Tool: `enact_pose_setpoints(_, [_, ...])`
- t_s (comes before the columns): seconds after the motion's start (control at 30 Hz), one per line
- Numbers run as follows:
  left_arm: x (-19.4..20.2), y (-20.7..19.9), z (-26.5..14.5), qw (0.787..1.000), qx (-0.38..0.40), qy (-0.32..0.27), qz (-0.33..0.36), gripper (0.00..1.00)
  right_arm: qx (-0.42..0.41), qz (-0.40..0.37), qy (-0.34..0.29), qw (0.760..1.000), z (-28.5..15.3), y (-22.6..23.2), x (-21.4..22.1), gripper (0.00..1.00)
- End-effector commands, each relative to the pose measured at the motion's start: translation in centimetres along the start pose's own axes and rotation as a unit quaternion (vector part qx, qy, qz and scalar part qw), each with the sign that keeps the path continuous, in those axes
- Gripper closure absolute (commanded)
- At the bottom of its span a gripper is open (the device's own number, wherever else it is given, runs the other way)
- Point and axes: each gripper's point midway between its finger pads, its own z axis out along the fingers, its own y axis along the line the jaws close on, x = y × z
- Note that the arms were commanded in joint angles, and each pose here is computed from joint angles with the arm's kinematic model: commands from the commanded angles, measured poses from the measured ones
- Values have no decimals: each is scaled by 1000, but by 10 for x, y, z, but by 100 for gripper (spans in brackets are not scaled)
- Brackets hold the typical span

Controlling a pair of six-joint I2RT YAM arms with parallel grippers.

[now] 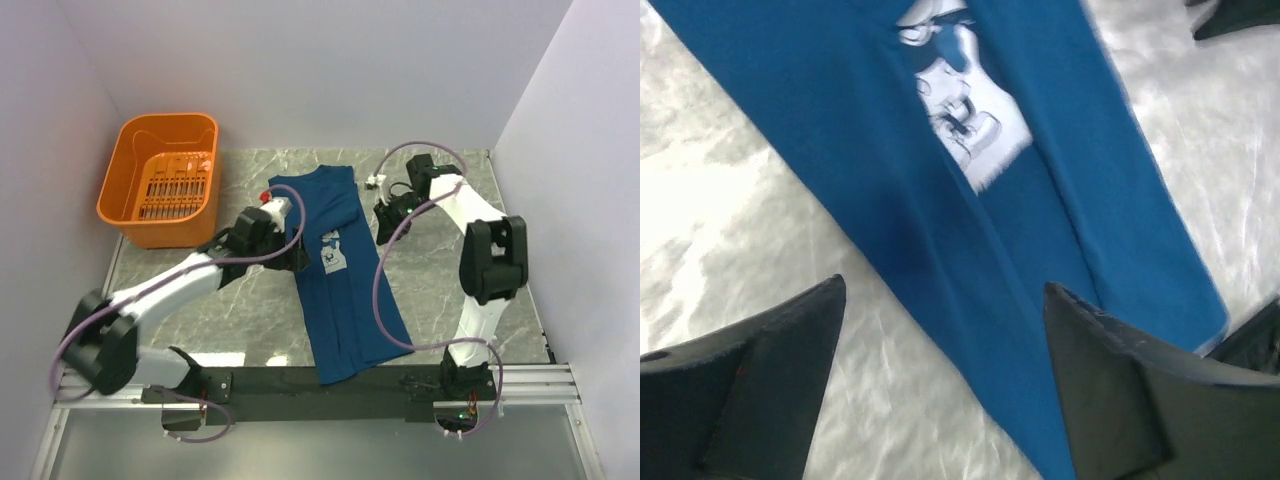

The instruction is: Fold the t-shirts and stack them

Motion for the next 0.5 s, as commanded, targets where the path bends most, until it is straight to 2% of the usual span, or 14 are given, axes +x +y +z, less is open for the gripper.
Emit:
enact_pose_setpoints(0.0, [-34, -8, 36, 998, -5, -26, -58, 22, 22, 90, -22, 995, 8, -20, -21, 74])
enact_pose_setpoints(0.07, [-30, -6, 58, 997, -11, -3, -74, 36, 10, 110, -19, 994, 15, -17, -18, 74])
enact_pose_setpoints(0.13, [-25, -8, 68, 996, -3, 9, -91, 45, 8, 107, -15, 994, 21, -13, -15, 74])
enact_pose_setpoints(0.17, [-25, -8, 72, 995, -2, 8, -96, 54, 7, 112, -4, 994, 27, -10, -6, 75])
enact_pose_setpoints(0.23, [-17, -3, 83, 994, -10, 21, -107, 60, 4, 116, 5, 993, 34, -7, -1, 75])
enact_pose_setpoints(0.27, [-10, 1, 90, 993, -17, 35, -111, 66, 4, 122, 16, 992, 41, -5, 5, 75])
enact_pose_setpoints(0.47, [-1, 11, 107, 991, -42, 65, -110, 74, 19, 158, 25, 987, 61, -18, 9, 76])
